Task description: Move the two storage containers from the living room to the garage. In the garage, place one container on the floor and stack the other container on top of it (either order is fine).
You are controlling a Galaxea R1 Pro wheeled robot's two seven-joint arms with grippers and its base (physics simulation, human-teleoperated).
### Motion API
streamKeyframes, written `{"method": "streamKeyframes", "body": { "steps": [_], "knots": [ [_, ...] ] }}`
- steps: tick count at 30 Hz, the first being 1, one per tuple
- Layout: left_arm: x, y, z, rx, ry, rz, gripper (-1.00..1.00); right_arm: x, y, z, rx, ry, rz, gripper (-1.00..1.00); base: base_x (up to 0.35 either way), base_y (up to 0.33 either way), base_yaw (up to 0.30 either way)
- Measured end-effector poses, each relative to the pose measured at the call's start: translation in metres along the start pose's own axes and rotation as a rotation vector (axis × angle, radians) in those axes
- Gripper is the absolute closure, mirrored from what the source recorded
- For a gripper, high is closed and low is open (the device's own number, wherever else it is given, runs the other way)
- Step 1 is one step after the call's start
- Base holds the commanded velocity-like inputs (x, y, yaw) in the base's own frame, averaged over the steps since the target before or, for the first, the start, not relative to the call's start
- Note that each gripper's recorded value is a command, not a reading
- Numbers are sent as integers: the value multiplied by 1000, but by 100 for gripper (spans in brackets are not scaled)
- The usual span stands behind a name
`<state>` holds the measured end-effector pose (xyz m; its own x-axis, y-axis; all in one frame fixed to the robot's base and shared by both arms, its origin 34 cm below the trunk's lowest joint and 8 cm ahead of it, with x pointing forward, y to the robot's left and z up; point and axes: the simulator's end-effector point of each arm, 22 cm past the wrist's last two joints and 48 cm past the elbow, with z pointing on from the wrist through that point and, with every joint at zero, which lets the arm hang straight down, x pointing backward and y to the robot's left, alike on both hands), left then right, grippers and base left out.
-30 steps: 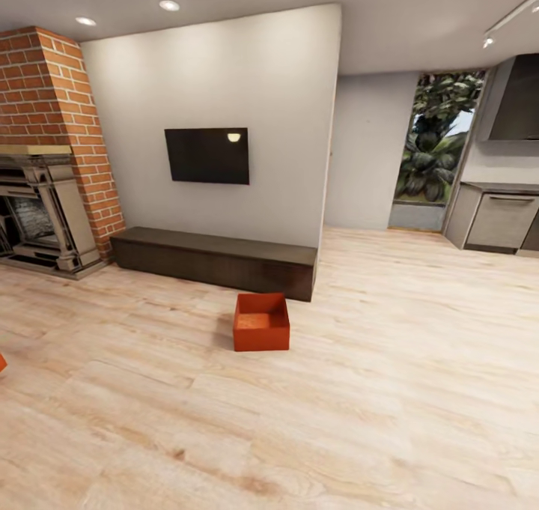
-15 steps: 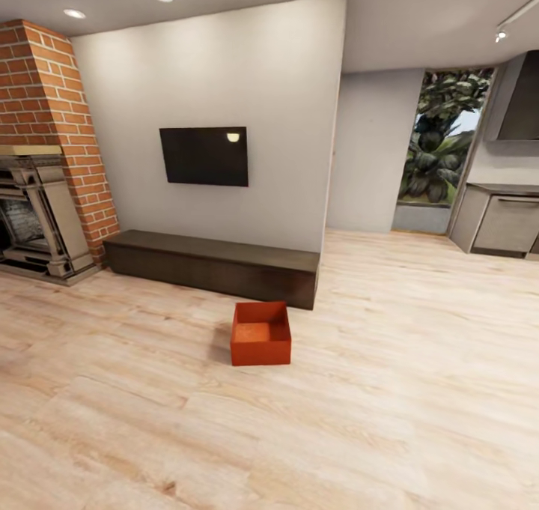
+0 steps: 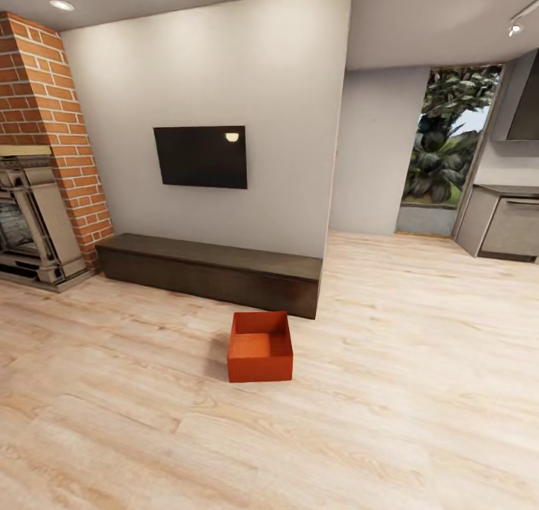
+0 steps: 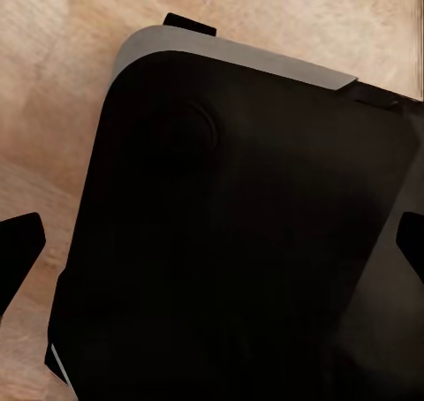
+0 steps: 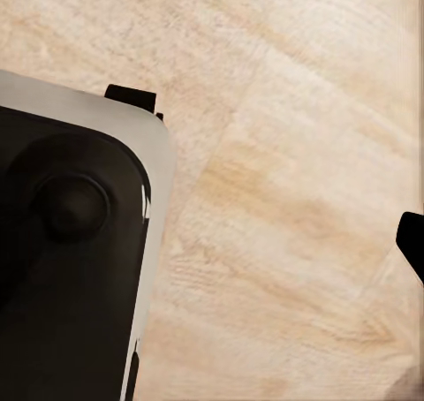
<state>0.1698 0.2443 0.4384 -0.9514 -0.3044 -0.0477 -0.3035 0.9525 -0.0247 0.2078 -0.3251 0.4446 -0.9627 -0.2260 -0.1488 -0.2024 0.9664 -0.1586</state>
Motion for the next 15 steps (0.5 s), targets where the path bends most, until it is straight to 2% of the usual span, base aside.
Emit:
{"method": "streamKeyframes", "body": {
  "steps": [15],
  "knots": [
    [0, 0, 0, 0, 0, 1, -100, 0, 0, 0, 0, 1, 0, -100, 323, 0, 0]
  ]
}}
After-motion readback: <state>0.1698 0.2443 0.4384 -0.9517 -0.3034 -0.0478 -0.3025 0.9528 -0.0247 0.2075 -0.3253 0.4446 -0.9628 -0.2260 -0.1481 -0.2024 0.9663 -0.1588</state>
